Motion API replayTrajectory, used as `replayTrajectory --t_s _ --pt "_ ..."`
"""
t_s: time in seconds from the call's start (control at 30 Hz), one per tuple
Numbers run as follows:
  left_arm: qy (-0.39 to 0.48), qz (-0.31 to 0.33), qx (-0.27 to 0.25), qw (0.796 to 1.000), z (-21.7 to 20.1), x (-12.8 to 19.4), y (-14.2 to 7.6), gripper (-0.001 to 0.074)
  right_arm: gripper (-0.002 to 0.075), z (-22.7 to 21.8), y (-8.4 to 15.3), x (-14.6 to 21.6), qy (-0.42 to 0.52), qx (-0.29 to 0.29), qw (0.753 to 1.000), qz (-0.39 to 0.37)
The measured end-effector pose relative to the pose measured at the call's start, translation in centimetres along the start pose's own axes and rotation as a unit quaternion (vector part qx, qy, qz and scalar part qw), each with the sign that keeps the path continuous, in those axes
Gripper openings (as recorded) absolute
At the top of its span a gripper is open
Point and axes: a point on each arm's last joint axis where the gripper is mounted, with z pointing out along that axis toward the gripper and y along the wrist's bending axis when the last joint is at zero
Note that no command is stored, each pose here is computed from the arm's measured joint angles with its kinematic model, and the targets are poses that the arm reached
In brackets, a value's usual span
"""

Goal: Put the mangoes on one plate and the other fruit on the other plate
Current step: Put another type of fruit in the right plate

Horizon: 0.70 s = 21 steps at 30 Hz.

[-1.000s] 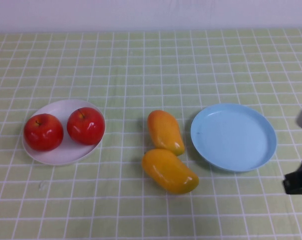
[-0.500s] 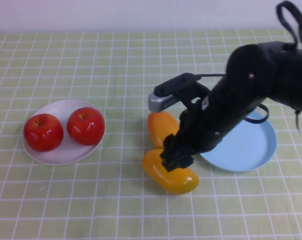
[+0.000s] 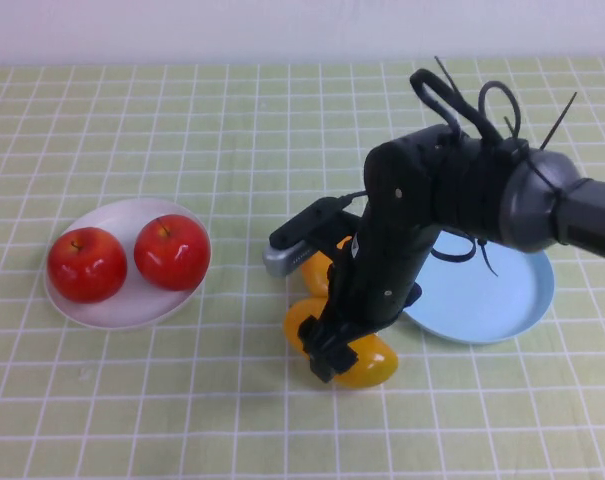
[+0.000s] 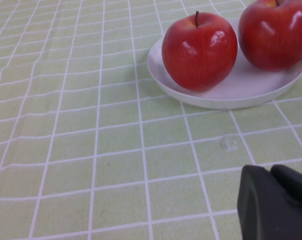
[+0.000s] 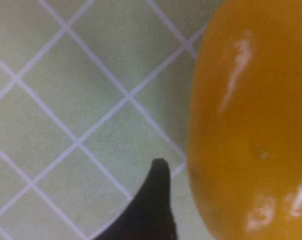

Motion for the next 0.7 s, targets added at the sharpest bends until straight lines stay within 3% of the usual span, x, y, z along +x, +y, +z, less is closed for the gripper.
replayTrajectory --t_s 0.23,0.4,0.57,0.7 --pt "0.0 0.0 0.0 1.0 0.0 0.0 0.0 0.0003 0.0678 2.9 -0.2 -0.3 0.022 0.003 1.0 -0.004" --pt "0.0 0.0 0.0 1.0 0.0 0.0 0.0 0.0003 0.0542 3.2 -0.3 -0.6 0.009 0.006 1.0 -0.003" --pt "0.0 0.0 0.0 1.0 0.0 0.0 0.0 0.0003 0.0545 3.2 -0.3 -0.6 0.01 0.007 1.0 0.019" --pt "0.0 0.0 0.0 1.0 0.0 0.0 0.0 0.0003 0.0545 0.6 0.1 -0.4 -0.005 0.011 0.998 0.058"
